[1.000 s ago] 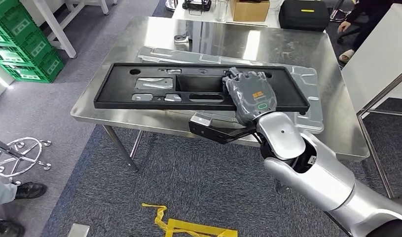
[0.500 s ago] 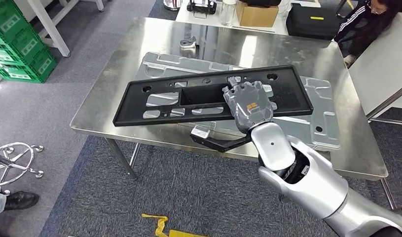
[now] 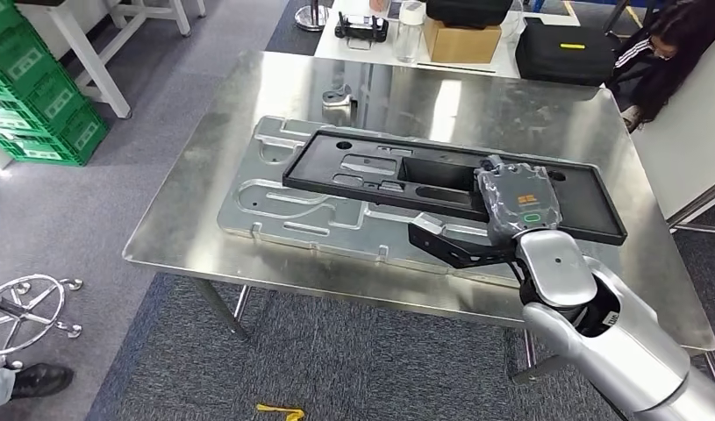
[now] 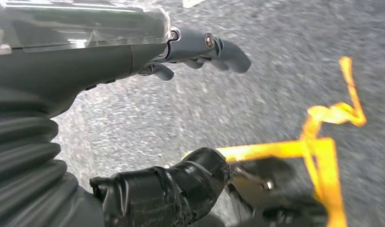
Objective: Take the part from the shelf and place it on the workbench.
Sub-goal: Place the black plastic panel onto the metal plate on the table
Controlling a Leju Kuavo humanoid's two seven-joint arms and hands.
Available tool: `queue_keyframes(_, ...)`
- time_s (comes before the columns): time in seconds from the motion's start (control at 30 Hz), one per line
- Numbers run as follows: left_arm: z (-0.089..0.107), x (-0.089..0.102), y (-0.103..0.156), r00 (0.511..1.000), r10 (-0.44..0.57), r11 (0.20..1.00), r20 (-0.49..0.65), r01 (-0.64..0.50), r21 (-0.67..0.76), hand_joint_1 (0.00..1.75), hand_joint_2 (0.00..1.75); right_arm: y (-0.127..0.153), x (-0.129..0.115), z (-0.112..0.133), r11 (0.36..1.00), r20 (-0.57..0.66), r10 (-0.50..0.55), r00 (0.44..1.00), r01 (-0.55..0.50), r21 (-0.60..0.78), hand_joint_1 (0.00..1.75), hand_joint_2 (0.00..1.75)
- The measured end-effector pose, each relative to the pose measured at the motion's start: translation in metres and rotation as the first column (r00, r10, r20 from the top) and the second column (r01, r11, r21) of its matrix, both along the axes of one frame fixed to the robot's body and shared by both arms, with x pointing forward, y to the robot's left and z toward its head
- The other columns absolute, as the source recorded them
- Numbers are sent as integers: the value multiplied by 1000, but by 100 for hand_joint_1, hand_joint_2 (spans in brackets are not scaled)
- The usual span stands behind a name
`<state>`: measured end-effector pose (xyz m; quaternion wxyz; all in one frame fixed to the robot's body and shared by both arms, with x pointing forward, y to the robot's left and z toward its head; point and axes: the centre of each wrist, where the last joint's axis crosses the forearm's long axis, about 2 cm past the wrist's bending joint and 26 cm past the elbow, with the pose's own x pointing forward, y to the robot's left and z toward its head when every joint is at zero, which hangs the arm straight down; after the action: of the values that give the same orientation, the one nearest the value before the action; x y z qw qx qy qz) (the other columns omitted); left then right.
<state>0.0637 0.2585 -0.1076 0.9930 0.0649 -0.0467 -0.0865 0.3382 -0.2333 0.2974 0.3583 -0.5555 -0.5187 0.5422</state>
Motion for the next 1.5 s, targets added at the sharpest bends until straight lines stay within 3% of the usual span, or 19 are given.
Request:
queue_keyframes(0.5, 0, 3, 7, 1000, 15, 1000, -7, -15, -16, 0, 175, -12, 5, 5, 998, -41, -52, 998, 54, 40, 175, 175)
queue_keyframes(0.97, 0, 4, 8, 1000, 3, 1000, 19, -2, -23, 0, 175, -26, 15, -13, 995, -90, -85, 992, 90, 47, 175, 175)
queue_keyframes(1.1, 0, 5, 14, 999, 0, 999, 43, 2, -40, 0, 175, -34, 19, -27, 993, -144, -107, 984, 114, 37, 0, 0)
queue_keyframes(1.2, -1, 2, 18, 999, 0, 999, 33, 2, -51, 0, 175, -42, 21, -43, 990, -197, -131, 972, 137, 21, 0, 0)
queue_keyframes(1.33, -1, 2, 21, 1000, 6, 999, 8, -6, -49, 0, 0, -51, 26, -52, 987, -222, -154, 963, 161, 13, 0, 0)
queue_keyframes(1.5, -1, 2, 20, 1000, 12, 999, -10, -12, -36, 0, 0, -56, 30, -55, 984, -238, -170, 956, 177, 9, 0, 0)
